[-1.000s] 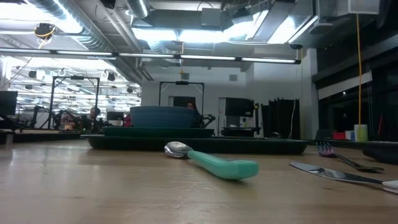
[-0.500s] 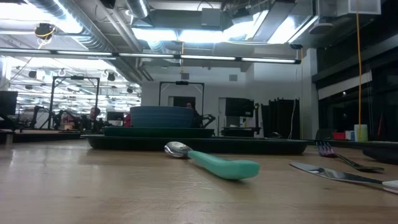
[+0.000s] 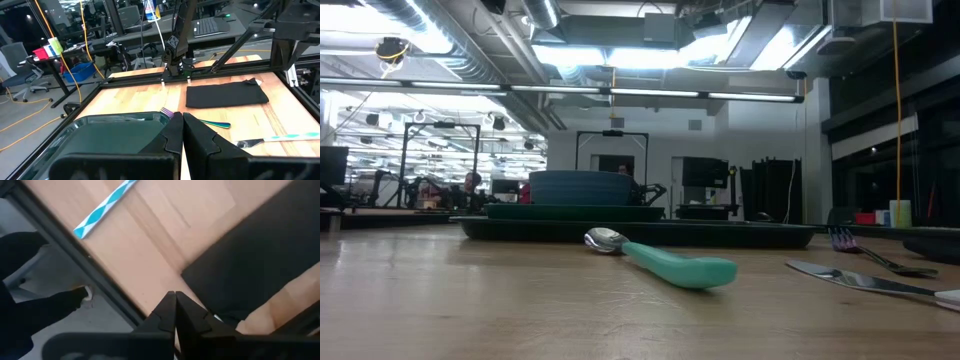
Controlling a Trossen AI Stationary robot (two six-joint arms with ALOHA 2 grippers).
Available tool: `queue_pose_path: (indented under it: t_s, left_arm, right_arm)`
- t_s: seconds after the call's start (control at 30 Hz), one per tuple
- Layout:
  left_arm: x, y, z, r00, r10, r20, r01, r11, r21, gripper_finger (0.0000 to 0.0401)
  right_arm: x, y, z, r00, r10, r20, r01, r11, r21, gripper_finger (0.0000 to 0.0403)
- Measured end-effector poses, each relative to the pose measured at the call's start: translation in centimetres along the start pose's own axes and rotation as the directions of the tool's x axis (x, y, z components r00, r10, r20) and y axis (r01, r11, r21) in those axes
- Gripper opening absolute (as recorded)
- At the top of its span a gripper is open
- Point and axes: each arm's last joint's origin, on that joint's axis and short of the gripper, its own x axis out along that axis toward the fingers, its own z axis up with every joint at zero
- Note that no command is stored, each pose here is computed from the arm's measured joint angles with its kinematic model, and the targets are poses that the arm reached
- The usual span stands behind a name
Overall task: Set up tray
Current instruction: Put the black napkin to the right of the green plate on the black serving tray
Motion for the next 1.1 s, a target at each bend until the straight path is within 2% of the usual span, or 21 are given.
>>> queue_pose_path:
  t_s: [0.27, 0.33, 0.43, 0.67, 0.83, 0.97, 1.1]
  left_arm:
    - [0.0, 0.0, 0.0, 1.0, 0.0, 0.0, 0.0, 1.0, 0.0, 0.0006]
    - [0.0, 0.0, 0.0, 1.0, 0.0, 0.0, 0.0, 1.0, 0.0, 0.0006]
    - [0.0, 0.0, 0.0, 1.0, 0.0, 0.0, 0.0, 1.0, -0.013, 0.0006]
    - [0.0, 0.0, 0.0, 1.0, 0.0, -0.001, 0.0, 1.0, -0.017, 0.0006]
    - [0.0, 0.0, 0.0, 1.0, 0.0, -0.001, 0.0, 1.0, -0.017, 0.0006]
    - [0.0, 0.0, 0.0, 1.0, 0.0, -0.002, 0.0, 1.0, -0.017, 0.0006]
    - [0.0, 0.0, 0.0, 1.0, 0.0, -0.001, 0.0, 1.0, -0.017, 0.0006]
  right_arm:
    - [0.0, 0.2, 0.0, 1.0, 0.018, 0.0, -0.018, 1.0, 0.007, 0.0013]
    - [0.0, 0.2, 0.0, 1.0, 0.017, 0.0, -0.017, 0.998, 0.052, 0.0024]
    - [0.0, 0.2, 0.0, 1.0, 0.016, 0.0, -0.015, 0.994, 0.107, 0.0053]
    - [0.1, 0.1, 0.0, 1.0, 0.012, 0.01, -0.013, 0.994, 0.108, 0.0138]
    - [1.7, -0.3, -0.1, 0.999, -0.052, 0.01, 0.051, 0.993, 0.103, 0.0193]
    - [3.0, -0.7, -0.3, 0.994, -0.097, -0.042, 0.1, 0.99, 0.102, 0.0222]
    - [3.8, -0.5, -0.3, 0.994, -0.083, -0.065, 0.09, 0.99, 0.107, 0.0231]
